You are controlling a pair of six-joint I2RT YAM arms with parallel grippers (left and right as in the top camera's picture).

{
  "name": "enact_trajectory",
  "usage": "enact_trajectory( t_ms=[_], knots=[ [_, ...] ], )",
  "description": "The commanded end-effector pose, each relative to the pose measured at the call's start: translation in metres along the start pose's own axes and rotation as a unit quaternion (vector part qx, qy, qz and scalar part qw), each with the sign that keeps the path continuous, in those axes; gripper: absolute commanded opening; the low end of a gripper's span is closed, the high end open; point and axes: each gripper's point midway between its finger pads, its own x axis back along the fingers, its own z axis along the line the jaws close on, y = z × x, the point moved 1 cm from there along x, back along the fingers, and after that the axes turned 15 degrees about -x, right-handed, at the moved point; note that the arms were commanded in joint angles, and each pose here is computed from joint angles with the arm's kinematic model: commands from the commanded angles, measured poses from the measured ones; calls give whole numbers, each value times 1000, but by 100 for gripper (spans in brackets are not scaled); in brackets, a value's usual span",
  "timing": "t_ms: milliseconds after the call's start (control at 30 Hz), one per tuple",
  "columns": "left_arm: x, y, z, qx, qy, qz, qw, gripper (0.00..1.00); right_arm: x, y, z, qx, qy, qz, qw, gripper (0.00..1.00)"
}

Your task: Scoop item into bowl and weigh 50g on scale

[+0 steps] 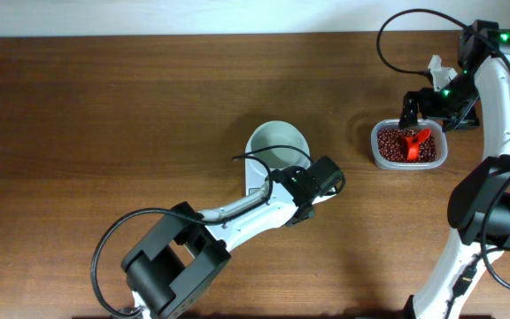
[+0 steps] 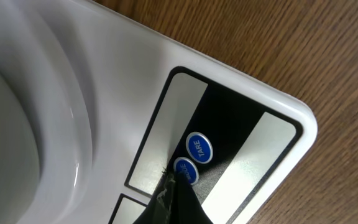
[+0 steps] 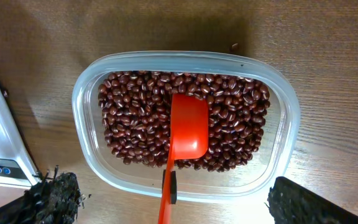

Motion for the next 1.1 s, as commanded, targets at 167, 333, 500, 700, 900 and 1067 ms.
enact_trajectory(
  t_ms=[167, 333, 500, 700, 900, 1067],
  knots=[
    [-38, -27, -9, -11, -12, 63, 998, 0, 4, 4, 3, 6, 0, -9, 1000, 99],
    [-40, -29, -11, -15, -14, 69, 997, 0, 4, 4, 3, 6, 0, -9, 1000, 99],
    [-38, -27, -37, -82, -85, 48, 992, 0, 4, 4, 3, 6, 0, -9, 1000, 99],
    [-44, -27, -51, -115, -95, 60, 987, 0, 4, 4, 3, 6, 0, -9, 1000, 99],
    [-46, -35, -61, -121, -120, 74, 983, 0, 4, 4, 3, 6, 0, -9, 1000, 99],
    [-43, -39, -71, -127, -142, 79, 979, 0, 4, 4, 3, 6, 0, -9, 1000, 99]
  ],
)
